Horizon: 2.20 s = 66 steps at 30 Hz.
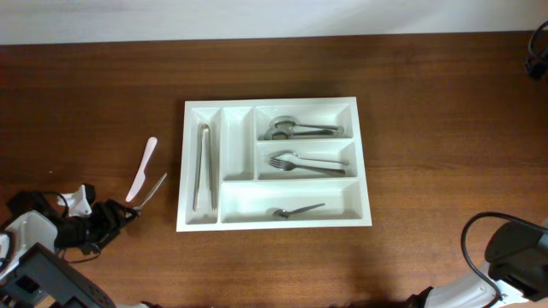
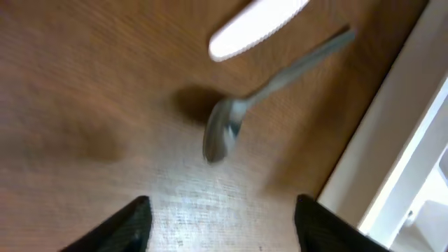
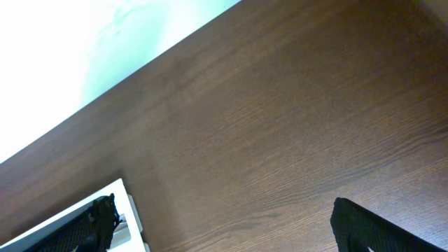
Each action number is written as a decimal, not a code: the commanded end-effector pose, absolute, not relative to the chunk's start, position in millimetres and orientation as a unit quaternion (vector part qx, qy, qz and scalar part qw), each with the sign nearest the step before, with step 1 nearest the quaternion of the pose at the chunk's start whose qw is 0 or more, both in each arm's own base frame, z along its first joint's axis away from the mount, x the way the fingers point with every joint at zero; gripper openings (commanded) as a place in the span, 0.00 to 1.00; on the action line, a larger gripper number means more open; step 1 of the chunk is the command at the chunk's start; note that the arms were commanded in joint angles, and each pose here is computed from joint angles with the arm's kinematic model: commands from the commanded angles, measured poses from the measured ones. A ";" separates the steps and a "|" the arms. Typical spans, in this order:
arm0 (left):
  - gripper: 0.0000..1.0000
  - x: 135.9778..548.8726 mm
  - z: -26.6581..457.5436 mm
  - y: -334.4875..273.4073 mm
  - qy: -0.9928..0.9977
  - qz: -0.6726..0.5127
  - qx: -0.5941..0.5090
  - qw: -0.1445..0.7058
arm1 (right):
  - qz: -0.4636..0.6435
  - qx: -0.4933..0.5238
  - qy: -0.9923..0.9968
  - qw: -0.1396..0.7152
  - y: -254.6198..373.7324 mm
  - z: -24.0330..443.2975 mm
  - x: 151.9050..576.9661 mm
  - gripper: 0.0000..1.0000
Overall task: Pack container
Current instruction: 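Move the left gripper to the teaspoon on the table and grasp it, then carry the teaspoon into the bottom compartment and release it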
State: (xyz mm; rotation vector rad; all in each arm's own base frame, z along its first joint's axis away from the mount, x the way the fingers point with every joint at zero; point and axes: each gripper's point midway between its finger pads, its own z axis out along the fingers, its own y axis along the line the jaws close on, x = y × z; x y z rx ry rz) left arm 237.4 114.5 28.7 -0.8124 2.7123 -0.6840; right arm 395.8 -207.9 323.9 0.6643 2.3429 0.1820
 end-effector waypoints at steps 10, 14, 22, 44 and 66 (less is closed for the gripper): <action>0.58 244.3 5.6 115.9 0.916 -0.250 -0.289 0.120 | 0.078 0.258 0.901 0.341 -206.9 322.2 396.3 0.99; 0.54 252.7 -4.7 114.2 0.909 -0.273 -0.288 0.128 | 0.078 0.258 0.901 0.341 -206.9 322.2 396.3 0.99; 0.37 254.5 -8.3 115.2 0.908 -0.274 -0.288 0.130 | 0.078 0.258 0.900 0.341 -207.0 322.3 396.4 0.99; 0.02 270.8 -12.0 107.9 0.889 -0.328 -0.282 0.154 | 0.078 0.258 0.901 0.341 -206.9 322.2 396.3 0.99; 0.02 287.5 219.1 -22.8 0.844 -0.440 -0.022 0.306 | 0.078 0.258 0.901 0.341 -206.9 322.2 396.3 0.99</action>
